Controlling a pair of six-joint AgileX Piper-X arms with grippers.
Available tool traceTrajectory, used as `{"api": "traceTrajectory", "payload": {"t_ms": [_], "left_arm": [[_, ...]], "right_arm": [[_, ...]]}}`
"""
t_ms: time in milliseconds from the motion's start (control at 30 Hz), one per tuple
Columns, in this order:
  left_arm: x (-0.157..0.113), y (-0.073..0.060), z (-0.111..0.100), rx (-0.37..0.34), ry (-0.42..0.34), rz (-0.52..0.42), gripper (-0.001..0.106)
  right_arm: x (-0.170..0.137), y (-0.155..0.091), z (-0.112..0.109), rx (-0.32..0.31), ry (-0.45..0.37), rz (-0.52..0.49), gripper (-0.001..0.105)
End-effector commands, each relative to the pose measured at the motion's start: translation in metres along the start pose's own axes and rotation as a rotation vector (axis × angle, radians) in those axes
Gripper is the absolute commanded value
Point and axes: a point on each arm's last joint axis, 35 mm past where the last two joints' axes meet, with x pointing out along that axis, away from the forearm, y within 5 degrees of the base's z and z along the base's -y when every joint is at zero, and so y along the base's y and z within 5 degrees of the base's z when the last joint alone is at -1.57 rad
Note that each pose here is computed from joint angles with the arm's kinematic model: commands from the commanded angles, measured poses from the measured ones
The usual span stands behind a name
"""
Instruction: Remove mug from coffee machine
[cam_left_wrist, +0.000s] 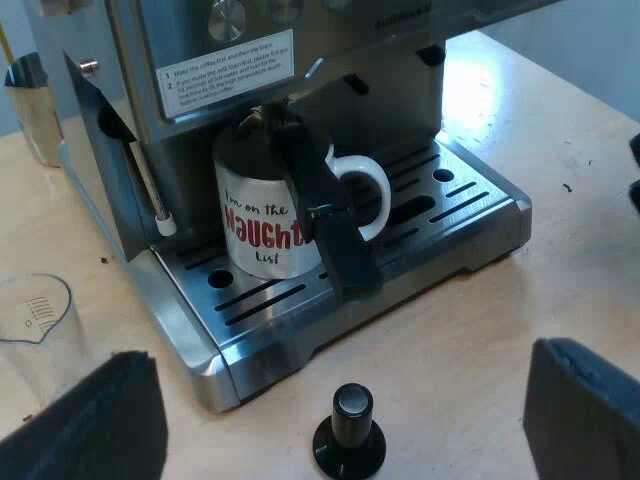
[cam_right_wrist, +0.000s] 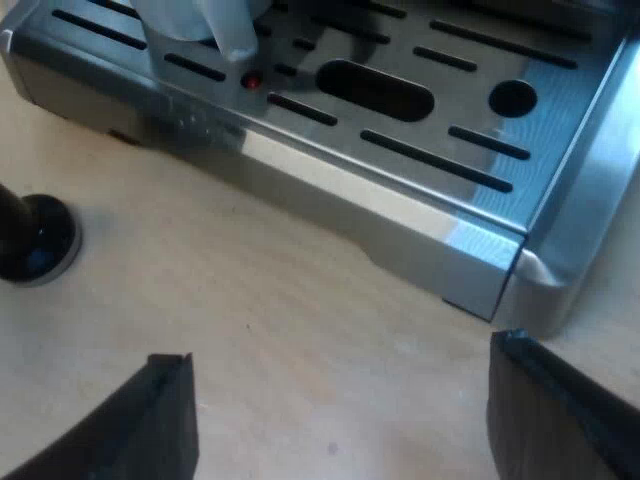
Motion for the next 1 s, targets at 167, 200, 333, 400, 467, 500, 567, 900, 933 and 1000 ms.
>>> {"api": "traceTrajectory", "payload": {"t_ms": [167, 200, 333, 400, 467, 500, 567, 900, 933, 1000], "left_arm": [[-0.002, -0.002, 0.003, 0.011, -0.015, -0.012, 0.087], [-0.002, -0.002, 0.003, 0.011, -0.015, -0.012, 0.087], [-0.002, -0.002, 0.003, 0.011, -0.015, -0.012, 0.087], [-0.002, -0.002, 0.003, 0.011, -0.015, -0.012, 0.087], [-0.002, -0.002, 0.003, 0.011, -0.015, -0.012, 0.087], [-0.002, -0.002, 0.003, 0.011, -0.015, -0.012, 0.087], [-0.002, -0.002, 0.003, 0.011, -0.015, -0.012, 0.087], [-0.002, -0.002, 0.003, 0.011, -0.015, -0.012, 0.087], [-0.002, -0.002, 0.003, 0.011, -0.015, -0.012, 0.087], [-0.002, -0.002, 0.003, 0.011, -0.015, -0.012, 0.087]], "right_arm": [[0.016, 0.005, -0.018, -0.043, -0.141, 0.016, 0.063], [0.017, 0.006, -0.020, -0.050, -0.166, 0.028, 0.063], [0.021, 0.008, -0.029, -0.072, -0.245, 0.035, 0.063], [0.022, 0.009, -0.031, -0.076, -0.259, 0.031, 0.063], [0.022, 0.009, -0.031, -0.087, -0.293, 0.020, 0.063], [0.022, 0.009, -0.030, -0.101, -0.314, 0.012, 0.063], [0.021, 0.008, -0.028, -0.119, -0.340, 0.002, 0.063], [0.036, 0.005, -0.021, -0.189, -0.438, 0.048, 0.063], [0.039, 0.004, -0.019, -0.196, -0.457, 0.041, 0.063], [0.043, 0.003, -0.018, -0.202, -0.476, 0.034, 0.063]]}}
